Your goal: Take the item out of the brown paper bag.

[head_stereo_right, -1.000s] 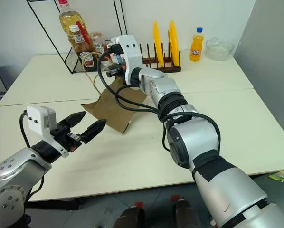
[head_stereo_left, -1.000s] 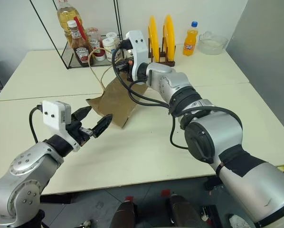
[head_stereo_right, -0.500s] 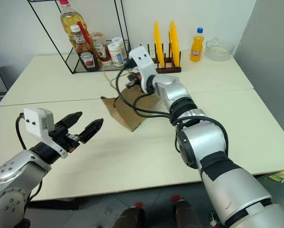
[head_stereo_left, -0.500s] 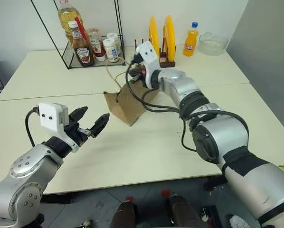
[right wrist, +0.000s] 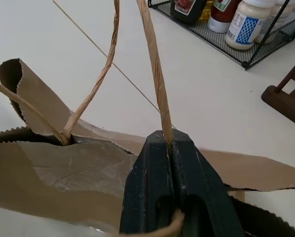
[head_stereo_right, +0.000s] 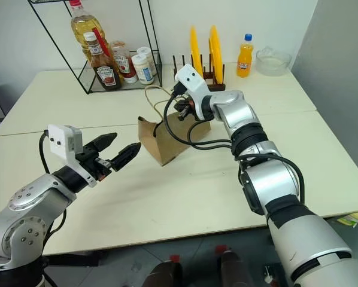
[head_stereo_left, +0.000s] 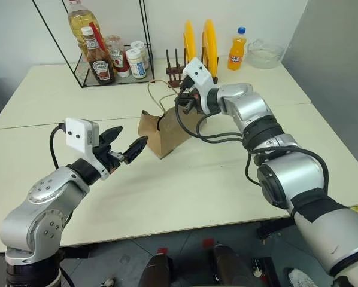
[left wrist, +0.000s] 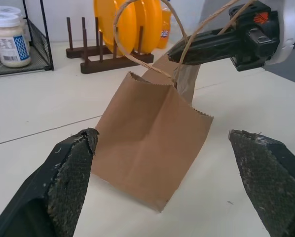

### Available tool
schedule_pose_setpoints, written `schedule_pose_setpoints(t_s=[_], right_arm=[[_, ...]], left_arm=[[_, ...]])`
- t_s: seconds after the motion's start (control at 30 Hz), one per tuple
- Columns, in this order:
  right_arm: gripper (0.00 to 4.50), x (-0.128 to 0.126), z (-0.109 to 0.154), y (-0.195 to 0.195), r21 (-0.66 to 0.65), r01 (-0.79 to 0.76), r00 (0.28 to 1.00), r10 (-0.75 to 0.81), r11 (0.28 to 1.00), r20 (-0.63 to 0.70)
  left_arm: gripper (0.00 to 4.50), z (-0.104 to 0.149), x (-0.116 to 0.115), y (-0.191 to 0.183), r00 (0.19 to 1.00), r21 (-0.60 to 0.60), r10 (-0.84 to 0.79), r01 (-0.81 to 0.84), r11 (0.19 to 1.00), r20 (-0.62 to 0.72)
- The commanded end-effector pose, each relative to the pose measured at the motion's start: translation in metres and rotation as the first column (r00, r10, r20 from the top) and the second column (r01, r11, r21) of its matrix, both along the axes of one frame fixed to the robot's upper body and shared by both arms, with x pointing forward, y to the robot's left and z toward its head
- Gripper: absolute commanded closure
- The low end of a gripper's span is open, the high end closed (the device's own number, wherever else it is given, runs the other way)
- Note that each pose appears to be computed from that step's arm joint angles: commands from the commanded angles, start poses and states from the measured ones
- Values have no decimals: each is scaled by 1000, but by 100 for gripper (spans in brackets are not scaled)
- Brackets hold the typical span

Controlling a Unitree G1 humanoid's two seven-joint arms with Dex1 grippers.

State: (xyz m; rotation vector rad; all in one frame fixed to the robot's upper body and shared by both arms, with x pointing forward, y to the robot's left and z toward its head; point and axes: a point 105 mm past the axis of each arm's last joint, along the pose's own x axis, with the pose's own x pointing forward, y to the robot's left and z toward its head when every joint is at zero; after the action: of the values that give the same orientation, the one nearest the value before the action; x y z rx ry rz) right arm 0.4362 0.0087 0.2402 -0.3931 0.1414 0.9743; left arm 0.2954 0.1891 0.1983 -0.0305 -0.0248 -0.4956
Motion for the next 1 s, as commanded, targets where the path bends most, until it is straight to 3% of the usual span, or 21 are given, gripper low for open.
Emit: schedule_pose_setpoints(t_s=[0.03, 0.3, 0.57, 0.77, 1.0], right_arm=[[448, -8, 27, 6, 18, -31, 998, 30, 999, 47], [448, -20, 33, 11, -12, -25, 999, 25, 1000, -23], [448, -38, 15, 19, 11, 69, 955, -63, 998, -289], [448, -48, 25, 24, 39, 101, 940, -83, 994, -331], [448, -43, 32, 20, 60, 186, 926, -155, 981, -343]], left_arm=[[0, 10, 0, -4, 999, 16, -17, 16, 1000, 51], [0, 8, -1, -2, 998, 15, -3, 2, 1000, 55], [0, 6, -2, -1, 998, 12, 19, -20, 1000, 62], [0, 6, -3, -3, 997, -1, 24, -24, 1000, 68], [0, 6, -2, -2, 997, -2, 32, -32, 999, 75]])
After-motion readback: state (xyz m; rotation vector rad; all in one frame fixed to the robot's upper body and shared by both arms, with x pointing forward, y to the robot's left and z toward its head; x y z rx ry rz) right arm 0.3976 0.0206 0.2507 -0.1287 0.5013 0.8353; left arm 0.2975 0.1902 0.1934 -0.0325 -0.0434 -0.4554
